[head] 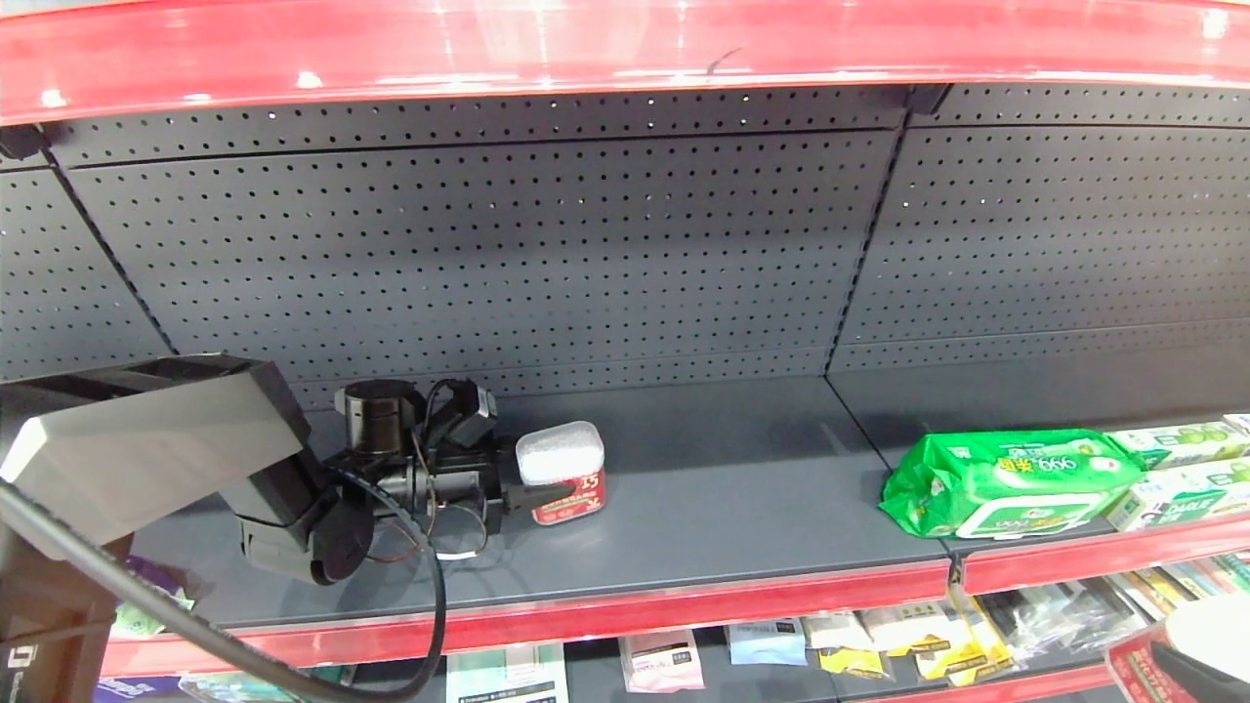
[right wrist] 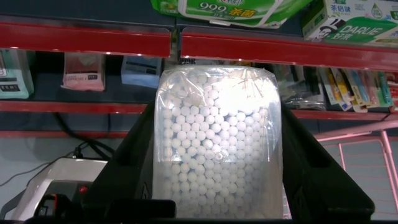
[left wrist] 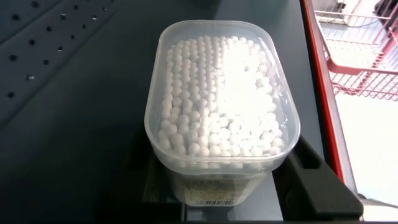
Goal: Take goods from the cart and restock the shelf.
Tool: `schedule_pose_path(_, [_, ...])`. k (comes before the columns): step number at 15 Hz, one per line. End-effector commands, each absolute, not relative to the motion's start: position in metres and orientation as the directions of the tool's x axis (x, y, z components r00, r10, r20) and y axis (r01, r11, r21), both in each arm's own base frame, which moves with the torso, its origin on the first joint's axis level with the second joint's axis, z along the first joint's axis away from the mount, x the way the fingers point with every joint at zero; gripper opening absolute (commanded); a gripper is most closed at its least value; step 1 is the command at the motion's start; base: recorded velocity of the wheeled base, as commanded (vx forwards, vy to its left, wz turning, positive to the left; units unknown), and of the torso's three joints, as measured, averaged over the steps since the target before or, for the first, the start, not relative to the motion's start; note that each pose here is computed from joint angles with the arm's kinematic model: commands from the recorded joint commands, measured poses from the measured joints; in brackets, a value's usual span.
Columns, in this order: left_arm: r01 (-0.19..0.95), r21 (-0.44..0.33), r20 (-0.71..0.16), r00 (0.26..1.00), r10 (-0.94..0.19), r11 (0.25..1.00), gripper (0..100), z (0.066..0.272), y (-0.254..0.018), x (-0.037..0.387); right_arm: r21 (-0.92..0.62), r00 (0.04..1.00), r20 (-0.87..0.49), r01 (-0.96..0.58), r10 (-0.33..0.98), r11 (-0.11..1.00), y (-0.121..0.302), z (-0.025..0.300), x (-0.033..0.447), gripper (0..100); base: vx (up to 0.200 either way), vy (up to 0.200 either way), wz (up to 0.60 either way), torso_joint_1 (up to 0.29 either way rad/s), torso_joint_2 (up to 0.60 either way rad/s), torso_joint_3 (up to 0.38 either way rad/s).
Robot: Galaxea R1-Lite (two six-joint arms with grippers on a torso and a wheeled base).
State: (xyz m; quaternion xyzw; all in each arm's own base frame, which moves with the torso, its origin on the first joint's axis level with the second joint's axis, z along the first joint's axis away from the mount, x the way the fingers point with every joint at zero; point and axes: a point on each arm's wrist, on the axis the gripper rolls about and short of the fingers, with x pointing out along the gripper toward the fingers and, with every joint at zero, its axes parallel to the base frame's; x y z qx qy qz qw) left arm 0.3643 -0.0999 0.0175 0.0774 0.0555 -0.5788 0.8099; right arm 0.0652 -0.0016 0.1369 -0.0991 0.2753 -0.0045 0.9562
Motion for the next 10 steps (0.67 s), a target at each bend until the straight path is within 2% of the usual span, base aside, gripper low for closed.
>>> schedule_pose_path(1, [0.942, 0.056, -0.183, 0.336, -0.924, 0.332, 0, 0.020, -0.093, 0.357, -0.193, 0.845, -0.531, -0.047, -0.064, 0.980, -0.002, 0.139, 0.069, 0, 0.000, 0.000, 0.00, 0.000, 0.00, 0.000])
schedule_pose_path(10, [0.936, 0.052, -0.179, 0.352, -0.919, 0.349, 0, 0.015, -0.076, 0.335, -0.193, 0.849, -0.525, -0.046, -0.064, 0.980, -0.002, 0.141, 0.076, 0, 0.000, 0.000, 0.00, 0.000, 0.00, 0.000])
